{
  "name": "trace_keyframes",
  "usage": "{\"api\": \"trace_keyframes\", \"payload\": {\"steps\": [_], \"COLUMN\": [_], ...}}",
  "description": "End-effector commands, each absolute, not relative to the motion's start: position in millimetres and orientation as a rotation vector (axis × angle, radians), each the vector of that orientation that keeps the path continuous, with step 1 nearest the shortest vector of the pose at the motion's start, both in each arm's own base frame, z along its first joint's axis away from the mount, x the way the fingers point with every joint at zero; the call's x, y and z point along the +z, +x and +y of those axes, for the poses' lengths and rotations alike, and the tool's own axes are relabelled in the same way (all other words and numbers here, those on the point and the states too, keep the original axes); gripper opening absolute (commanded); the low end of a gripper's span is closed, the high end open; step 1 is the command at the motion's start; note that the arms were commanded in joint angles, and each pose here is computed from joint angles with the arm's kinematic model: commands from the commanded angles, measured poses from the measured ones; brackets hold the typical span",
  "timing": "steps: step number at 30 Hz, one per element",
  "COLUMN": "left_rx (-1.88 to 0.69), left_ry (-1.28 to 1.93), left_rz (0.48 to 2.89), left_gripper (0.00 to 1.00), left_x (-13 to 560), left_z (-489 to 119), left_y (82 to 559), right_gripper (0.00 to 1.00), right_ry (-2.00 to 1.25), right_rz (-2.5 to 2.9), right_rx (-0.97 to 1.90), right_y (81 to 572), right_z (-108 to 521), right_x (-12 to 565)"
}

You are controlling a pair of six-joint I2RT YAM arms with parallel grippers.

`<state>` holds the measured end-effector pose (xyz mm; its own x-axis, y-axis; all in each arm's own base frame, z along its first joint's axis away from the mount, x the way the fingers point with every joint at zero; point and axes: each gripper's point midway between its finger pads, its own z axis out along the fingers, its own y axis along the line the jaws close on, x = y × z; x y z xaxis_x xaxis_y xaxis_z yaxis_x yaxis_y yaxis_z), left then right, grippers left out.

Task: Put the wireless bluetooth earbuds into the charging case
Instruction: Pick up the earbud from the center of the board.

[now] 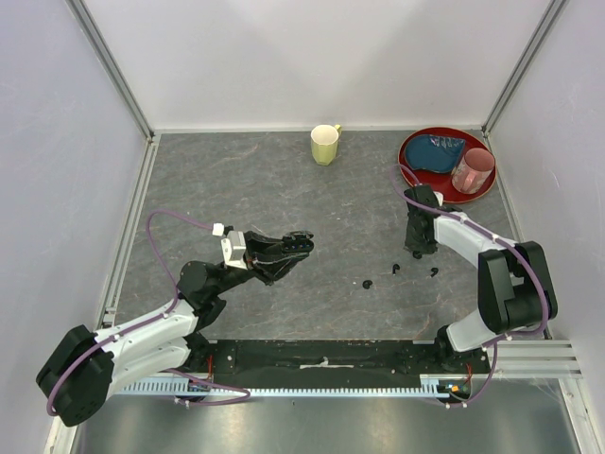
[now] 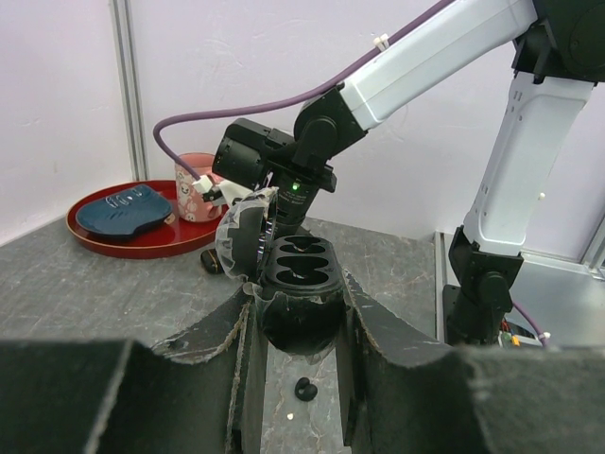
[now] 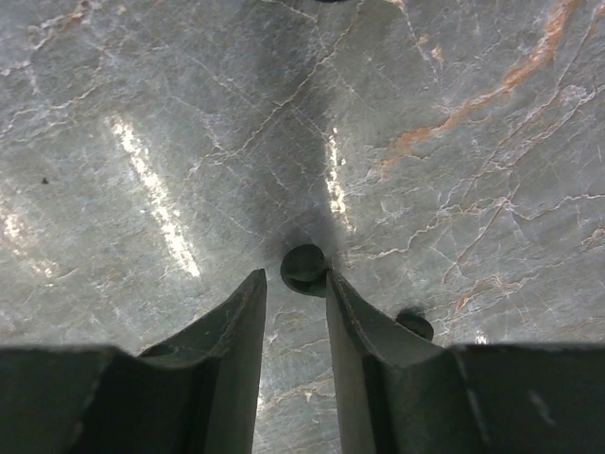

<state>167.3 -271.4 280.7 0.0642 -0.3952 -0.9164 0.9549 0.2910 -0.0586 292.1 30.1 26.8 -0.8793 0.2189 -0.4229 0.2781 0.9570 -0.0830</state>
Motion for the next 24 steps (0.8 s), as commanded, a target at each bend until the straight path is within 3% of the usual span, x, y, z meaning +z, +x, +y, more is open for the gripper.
{"api": "trace_keyframes", "payload": {"steps": [1, 11, 24], "left_rx": [-1.122, -1.117, -1.121], "left_ry": [0.685, 0.683, 0.685], "left_rz": [0.991, 0.993, 0.991], "left_gripper": [0.02, 0.02, 0.02], "left_x": [287.3, 288.1, 290.7], "left_z": [-267.5, -265.7, -265.9], "left_y": [167.6, 166.9, 165.6], "right_gripper": [0.4, 0.62, 0.64], "right_ry": [0.321, 0.366, 0.447], "right_rz": [2.602, 2.663, 2.692], "right_rx": [-0.148, -0.189, 0.041], "right_y": [307.3, 294.9, 298.8], "right_z": [37.5, 32.9, 40.0], "right_x": [55.8, 36.2, 13.4]}}
